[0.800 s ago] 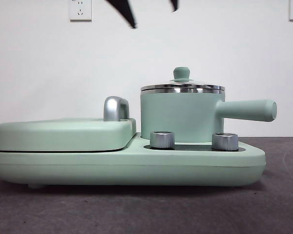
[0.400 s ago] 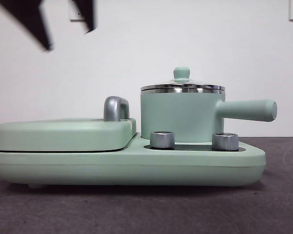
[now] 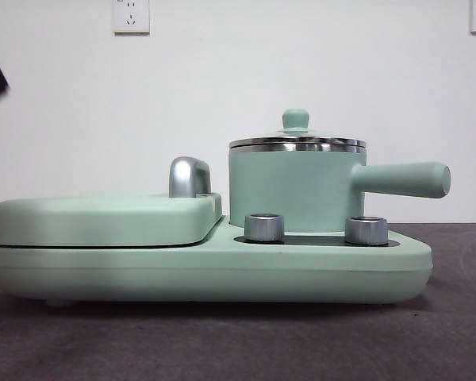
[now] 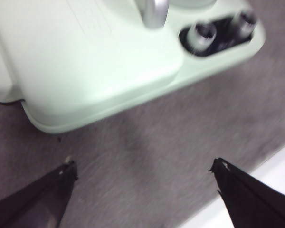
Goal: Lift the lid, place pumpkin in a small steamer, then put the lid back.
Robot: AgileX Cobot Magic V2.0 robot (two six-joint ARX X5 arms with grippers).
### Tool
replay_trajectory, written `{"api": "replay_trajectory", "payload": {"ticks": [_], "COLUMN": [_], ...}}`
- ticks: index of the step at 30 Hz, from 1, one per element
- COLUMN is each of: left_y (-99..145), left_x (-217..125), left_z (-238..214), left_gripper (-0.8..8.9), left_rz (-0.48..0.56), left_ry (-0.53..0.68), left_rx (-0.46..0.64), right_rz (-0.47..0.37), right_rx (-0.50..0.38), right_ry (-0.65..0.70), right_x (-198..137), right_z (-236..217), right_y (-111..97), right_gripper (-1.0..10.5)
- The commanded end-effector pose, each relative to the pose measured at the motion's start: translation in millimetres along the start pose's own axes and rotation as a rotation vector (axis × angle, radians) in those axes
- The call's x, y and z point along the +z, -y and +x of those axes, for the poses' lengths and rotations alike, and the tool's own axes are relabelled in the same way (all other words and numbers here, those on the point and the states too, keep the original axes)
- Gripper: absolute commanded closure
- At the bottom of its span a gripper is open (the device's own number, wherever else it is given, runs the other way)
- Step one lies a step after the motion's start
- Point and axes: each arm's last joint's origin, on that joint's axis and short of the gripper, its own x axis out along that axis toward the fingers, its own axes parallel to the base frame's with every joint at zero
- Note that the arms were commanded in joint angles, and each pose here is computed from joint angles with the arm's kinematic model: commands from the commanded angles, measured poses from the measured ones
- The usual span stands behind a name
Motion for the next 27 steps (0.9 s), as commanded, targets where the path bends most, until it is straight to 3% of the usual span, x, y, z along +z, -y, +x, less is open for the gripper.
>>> {"api": "replay_trajectory", "payload": {"ticks": [1, 3, 4, 6, 23, 27], "left_y": [1, 0, 0, -1, 0, -7], "left_x": [-1, -2, -3, -5, -5, -11], "left_z": [-14, -20, -23, -26, -28, -30], "left_gripper": [3.49, 3.58, 4.23, 7.84, 8.02, 8.02], "left_rz": [-0.04, -0.039, -0.038, -0.038, -0.04, -0.064], "left_ry": [0.094, 0.133, 0.149, 0.162, 0.181, 0.265], "left_rx": [-0.034, -0.049, -0.055, -0.061, -0.068, -0.051], "right_rz": [-0.027, -0.029, -0.028, -0.028, -0.013, -0.013], "right_rx": [0.027, 0.047, 0.047, 0.053, 0.068, 0.069], "right_ry": [0.014, 0.018, 0.017, 0.01, 0.014, 0.014], "right_x": [3, 3, 3, 2, 3, 3], "right_z": [0, 1, 1, 1, 1, 1], "right_y": [-1, -2, -2, -2, -2, -2], "right_gripper": [4.5, 4.7, 5.4, 9.3, 9.3, 9.3]}}
